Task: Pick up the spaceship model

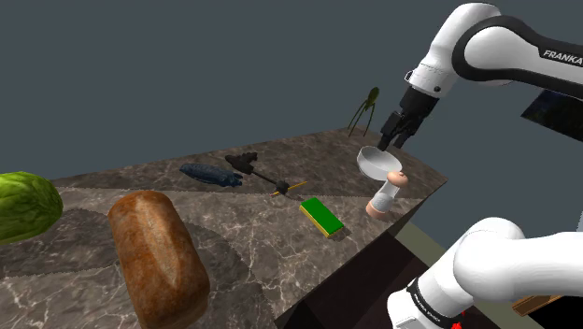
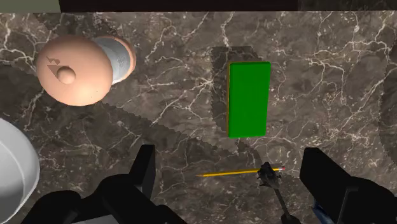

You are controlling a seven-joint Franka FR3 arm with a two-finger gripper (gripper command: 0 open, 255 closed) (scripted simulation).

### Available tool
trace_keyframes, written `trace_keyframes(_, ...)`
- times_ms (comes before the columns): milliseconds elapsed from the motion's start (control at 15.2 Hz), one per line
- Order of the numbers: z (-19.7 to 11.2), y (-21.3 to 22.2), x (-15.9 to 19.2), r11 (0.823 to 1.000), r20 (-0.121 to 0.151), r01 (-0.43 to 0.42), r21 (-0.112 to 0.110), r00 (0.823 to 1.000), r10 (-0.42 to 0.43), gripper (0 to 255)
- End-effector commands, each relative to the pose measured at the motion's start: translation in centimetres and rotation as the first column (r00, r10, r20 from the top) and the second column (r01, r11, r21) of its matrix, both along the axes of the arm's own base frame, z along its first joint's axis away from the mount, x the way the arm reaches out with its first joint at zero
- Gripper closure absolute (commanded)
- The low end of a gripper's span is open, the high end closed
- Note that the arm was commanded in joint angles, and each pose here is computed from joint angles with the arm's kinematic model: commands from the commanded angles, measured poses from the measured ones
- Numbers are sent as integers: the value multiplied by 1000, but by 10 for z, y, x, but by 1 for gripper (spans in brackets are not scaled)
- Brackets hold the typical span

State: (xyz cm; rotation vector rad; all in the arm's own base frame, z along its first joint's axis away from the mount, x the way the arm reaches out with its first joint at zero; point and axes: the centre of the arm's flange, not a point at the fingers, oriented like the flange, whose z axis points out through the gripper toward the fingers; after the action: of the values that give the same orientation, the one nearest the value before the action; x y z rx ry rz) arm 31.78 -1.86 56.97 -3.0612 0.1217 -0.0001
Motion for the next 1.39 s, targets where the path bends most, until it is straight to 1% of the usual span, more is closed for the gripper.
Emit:
trace_keyframes(0, 0, 0, 0, 1000, 0, 0, 0, 1000, 0, 0)
trace_keyframes(330, -35, 19, 56, 997, -14, -76, 3, 997, 77, 0)
trace_keyframes(660, -71, 42, 109, 988, -28, -152, 7, 988, 153, 0)
trace_keyframes(990, -108, 69, 160, 974, -42, -227, 12, 973, 228, 0)
trace_keyframes(1320, -145, 100, 208, 953, -55, -301, 19, 952, 302, 0)
